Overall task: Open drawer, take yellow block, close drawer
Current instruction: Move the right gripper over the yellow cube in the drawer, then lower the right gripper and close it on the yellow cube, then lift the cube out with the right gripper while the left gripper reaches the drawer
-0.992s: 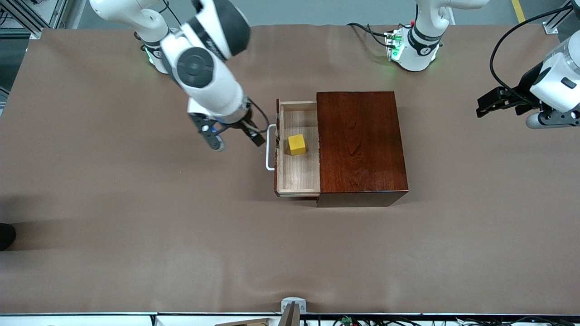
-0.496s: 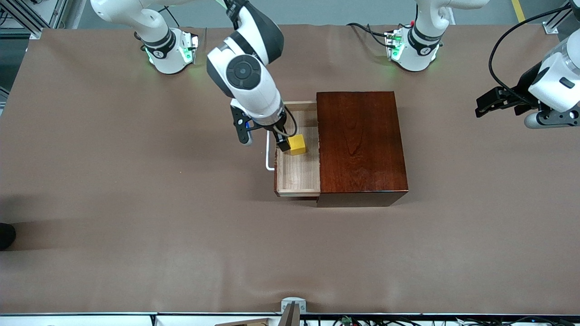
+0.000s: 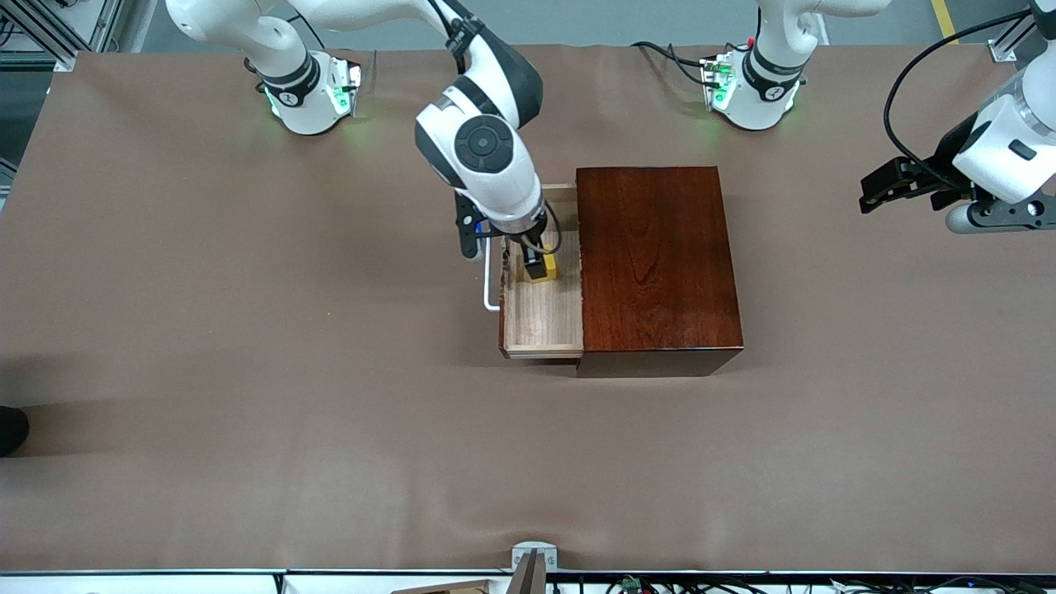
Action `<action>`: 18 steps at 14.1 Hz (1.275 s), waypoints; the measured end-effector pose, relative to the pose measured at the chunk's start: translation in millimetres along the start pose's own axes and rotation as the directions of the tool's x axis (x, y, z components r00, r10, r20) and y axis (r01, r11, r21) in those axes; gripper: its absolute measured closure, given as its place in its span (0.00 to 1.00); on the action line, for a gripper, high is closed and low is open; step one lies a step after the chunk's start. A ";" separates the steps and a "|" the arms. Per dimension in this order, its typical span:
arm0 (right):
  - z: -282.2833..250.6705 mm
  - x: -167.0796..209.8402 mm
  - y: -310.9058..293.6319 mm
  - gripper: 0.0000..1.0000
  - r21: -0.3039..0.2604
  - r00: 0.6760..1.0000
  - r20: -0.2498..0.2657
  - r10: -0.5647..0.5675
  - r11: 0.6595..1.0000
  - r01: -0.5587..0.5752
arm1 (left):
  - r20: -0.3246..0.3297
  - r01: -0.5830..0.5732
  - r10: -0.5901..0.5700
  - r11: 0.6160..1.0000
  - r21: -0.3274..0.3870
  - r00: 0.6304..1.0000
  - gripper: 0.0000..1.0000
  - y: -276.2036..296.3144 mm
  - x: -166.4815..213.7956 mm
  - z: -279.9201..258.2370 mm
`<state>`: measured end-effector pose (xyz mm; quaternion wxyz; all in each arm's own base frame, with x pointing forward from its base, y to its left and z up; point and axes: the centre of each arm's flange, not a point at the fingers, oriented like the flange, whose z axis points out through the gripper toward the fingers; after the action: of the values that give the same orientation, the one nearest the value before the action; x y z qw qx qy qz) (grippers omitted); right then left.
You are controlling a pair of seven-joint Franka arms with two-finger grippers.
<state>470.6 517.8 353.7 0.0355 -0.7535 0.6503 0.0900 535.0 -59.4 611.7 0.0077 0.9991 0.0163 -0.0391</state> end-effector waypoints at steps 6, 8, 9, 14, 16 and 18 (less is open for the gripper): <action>19.9 -6.1 0.9 0.00 0.008 1.000 -0.014 -0.012 1.000 0.013 | 0.000 -0.003 0.003 1.000 0.000 1.000 0.00 1.7 -0.2 0.0; 26.1 -6.8 2.3 0.00 0.019 0.998 -0.048 -0.039 0.999 0.040 | 0.000 -0.003 0.003 1.000 0.000 1.000 0.00 1.8 -0.2 0.1; 28.6 -7.5 3.3 0.00 0.024 0.997 -0.064 -0.052 0.998 0.053 | 0.000 -0.004 0.004 1.000 0.000 1.000 0.00 2.2 -0.3 0.1; 32.5 -14.6 3.3 0.33 0.064 0.996 -0.056 -0.076 0.995 0.080 | -0.002 0.002 -0.002 1.000 0.001 1.000 0.00 5.6 -0.5 0.4; 32.0 -15.0 2.7 0.44 0.069 0.995 -0.053 -0.088 0.993 0.091 | -0.004 0.000 0.000 1.000 0.001 1.000 0.00 7.1 -0.4 0.5; 30.8 -15.5 2.1 0.44 0.073 0.994 -0.052 -0.095 0.992 0.098 | -0.006 0.000 0.000 1.000 0.000 1.000 0.00 7.5 -0.1 0.9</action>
<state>463.7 537.8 326.4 0.0527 -0.7840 0.6168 0.0454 535.1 -66.9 610.9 0.0075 0.9992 0.0162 -0.0359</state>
